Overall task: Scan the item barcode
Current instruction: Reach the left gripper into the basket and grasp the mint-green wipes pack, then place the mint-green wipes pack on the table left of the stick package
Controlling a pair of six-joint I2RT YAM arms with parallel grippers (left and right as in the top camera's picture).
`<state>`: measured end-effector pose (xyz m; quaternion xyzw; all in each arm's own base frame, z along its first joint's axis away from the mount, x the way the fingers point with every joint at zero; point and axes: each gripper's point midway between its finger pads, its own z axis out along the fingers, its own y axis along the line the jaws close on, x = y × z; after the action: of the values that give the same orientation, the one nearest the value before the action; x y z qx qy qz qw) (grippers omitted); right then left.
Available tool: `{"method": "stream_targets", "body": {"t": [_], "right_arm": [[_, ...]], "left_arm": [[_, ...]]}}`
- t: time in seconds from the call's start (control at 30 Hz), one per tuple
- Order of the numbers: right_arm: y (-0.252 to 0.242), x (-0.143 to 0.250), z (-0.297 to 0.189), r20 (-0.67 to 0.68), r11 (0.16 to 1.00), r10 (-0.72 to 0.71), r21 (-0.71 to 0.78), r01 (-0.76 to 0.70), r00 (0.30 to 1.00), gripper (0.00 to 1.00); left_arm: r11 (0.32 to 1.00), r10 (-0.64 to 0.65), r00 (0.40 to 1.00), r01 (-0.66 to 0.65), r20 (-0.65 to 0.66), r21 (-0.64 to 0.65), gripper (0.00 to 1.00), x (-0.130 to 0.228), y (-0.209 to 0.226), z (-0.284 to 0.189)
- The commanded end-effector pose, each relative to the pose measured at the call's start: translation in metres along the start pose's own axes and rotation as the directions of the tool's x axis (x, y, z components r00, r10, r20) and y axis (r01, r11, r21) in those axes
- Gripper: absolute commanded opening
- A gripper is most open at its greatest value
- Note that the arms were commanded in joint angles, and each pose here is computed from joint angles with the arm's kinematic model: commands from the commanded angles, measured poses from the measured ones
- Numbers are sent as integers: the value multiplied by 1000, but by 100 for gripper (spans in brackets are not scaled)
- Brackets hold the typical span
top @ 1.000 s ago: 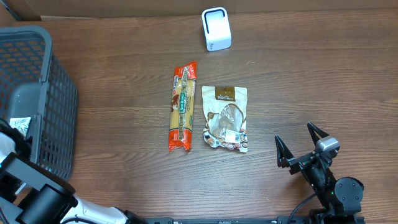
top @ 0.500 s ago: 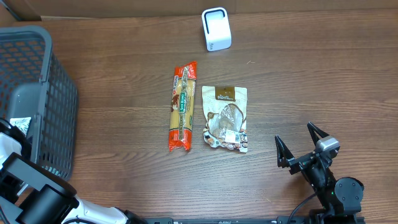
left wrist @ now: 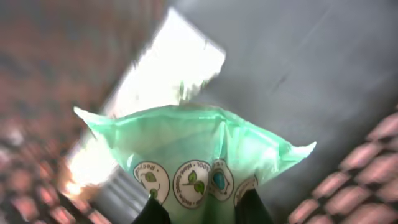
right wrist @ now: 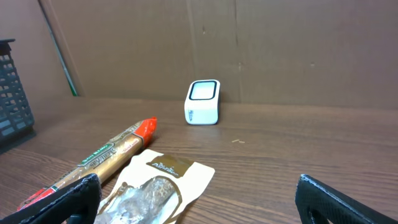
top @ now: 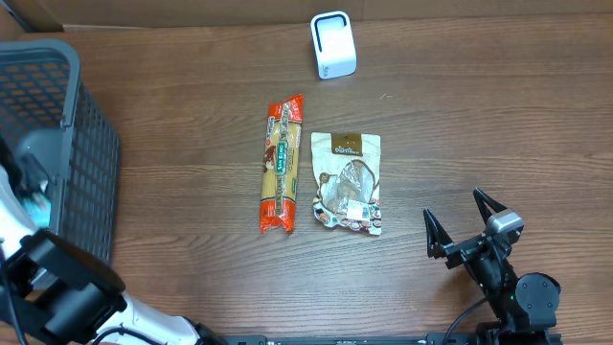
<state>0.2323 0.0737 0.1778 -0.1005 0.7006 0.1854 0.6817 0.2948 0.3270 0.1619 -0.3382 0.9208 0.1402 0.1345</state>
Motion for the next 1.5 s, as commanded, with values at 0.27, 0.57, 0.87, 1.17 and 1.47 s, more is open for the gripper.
{"method": "stream_targets", "body": {"t": [0.27,0.57,0.87,1.17,1.47], "right_arm": [[1,2,0,3,1000,3,-7,-3,1000,100],[1,2,0,3,1000,3,-7,-3,1000,100],[1,2,0,3,1000,3,-7,-3,1000,100],[1,2,0,3,1000,3,-7,-3,1000,100],[1,2,0,3,1000,3,-7,-3,1000,100]], "left_arm": [[906,-98,858,-132,504,402,6,-94,-104,-241],[640,207,929,-367,308,675,4,24,-244,-275],[823,407,910,-404,81,399,5,100,-315,-169],[837,439,898,-399,-24,374,5,162,-342,-53],[765,451,892,-400,24,505,39,230,-361,30]]}}
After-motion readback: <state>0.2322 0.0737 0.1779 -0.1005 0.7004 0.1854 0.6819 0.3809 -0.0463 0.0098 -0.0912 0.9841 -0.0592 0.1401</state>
